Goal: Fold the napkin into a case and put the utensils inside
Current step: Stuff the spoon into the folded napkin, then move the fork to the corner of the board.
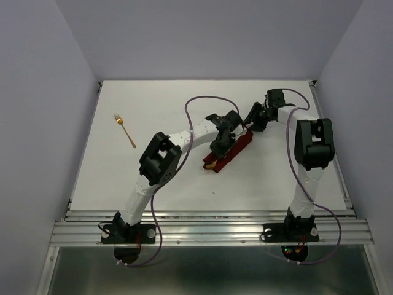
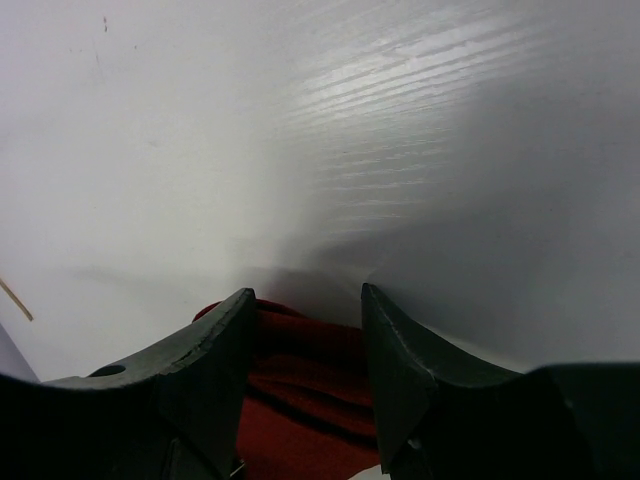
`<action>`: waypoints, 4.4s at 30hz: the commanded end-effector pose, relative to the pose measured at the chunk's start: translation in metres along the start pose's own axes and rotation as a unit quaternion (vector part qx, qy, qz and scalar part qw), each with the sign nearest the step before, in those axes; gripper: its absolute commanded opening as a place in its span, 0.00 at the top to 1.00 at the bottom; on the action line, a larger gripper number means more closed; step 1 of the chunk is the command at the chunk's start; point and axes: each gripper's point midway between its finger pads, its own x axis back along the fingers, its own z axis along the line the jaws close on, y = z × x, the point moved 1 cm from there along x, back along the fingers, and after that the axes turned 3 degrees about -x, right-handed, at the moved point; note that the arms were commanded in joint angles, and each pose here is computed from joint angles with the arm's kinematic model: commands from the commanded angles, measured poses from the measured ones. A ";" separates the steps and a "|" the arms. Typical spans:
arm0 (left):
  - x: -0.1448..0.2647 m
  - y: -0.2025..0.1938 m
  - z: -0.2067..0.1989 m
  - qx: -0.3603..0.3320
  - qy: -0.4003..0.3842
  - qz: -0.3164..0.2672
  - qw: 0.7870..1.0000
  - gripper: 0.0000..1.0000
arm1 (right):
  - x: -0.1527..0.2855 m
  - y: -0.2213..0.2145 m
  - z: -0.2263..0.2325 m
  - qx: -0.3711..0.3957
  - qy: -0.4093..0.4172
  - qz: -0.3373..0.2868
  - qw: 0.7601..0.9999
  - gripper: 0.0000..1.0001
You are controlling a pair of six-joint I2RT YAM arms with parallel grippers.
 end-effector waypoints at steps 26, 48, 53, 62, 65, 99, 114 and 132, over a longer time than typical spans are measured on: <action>0.019 0.060 0.021 0.056 0.006 -0.084 0.995 1.00 | -0.006 -0.038 -0.001 0.036 -0.014 0.059 0.998 0.47; 0.019 0.058 0.035 0.049 0.034 -0.080 0.995 0.81 | -0.005 -0.041 0.003 0.039 -0.012 0.059 0.997 0.45; 0.026 0.056 0.032 0.041 0.025 -0.078 0.996 0.67 | -0.001 -0.037 0.006 0.036 -0.014 0.050 0.998 0.39; 0.064 0.054 0.036 0.041 0.051 -0.096 0.993 0.50 | 0.024 -0.010 0.003 0.032 -0.069 -0.031 0.997 0.23; 0.080 0.047 0.037 0.046 0.060 -0.106 0.991 0.42 | 0.054 0.016 0.000 0.024 -0.089 -0.091 0.992 0.13; 0.092 -0.212 0.346 0.597 0.224 -0.104 0.763 0.28 | 0.111 -0.021 -0.011 0.007 -0.030 -0.095 0.995 0.06; 0.062 -0.091 0.387 0.477 0.138 -0.172 0.851 0.31 | 0.109 -0.030 -0.010 0.005 -0.027 -0.082 0.996 0.06; 0.138 -0.059 0.494 0.441 0.292 -0.260 0.808 0.30 | 0.092 -0.042 -0.021 0.002 -0.051 -0.051 0.997 0.06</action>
